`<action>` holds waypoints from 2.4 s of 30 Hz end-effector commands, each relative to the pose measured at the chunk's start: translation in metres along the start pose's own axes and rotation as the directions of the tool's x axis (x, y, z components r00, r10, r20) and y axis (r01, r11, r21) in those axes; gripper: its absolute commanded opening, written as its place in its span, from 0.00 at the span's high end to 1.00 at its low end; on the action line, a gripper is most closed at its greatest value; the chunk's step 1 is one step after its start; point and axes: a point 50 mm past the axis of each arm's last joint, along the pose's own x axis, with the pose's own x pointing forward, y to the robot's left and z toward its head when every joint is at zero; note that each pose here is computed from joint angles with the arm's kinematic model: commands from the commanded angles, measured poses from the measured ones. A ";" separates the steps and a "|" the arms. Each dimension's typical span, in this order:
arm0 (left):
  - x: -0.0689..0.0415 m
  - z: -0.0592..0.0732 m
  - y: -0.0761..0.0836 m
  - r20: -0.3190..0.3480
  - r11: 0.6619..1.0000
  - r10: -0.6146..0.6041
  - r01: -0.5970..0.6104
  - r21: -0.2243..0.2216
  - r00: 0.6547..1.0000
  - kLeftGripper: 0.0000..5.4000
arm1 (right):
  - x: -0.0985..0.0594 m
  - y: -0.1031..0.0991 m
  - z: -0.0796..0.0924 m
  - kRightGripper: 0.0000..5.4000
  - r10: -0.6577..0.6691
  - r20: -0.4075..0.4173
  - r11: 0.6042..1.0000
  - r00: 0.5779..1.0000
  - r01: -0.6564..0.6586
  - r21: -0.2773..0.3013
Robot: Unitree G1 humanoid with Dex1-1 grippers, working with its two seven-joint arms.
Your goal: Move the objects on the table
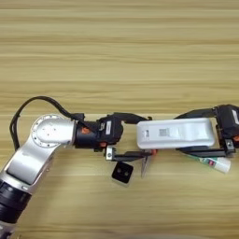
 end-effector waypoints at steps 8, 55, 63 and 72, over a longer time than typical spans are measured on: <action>0.001 0.000 0.002 -0.009 1.000 0.006 -0.005 0.015 1.000 0.13 | -0.002 -0.002 0.003 0.46 -0.009 0.005 1.000 1.000 0.010 -0.019; -0.025 -0.008 0.024 0.132 0.884 0.467 -0.457 -0.096 0.875 0.00 | -0.106 0.038 -0.078 0.46 -0.540 -0.113 0.799 0.834 0.551 0.242; -0.030 -0.006 0.038 0.165 0.834 0.551 -0.540 -0.114 0.818 0.00 | -0.114 0.044 -0.092 0.46 -0.563 -0.169 0.762 0.809 0.588 0.271; -0.030 -0.003 0.048 0.190 0.803 0.595 -0.583 -0.121 0.781 0.00 | -0.116 0.048 -0.100 0.46 -0.548 -0.217 0.748 0.807 0.590 0.305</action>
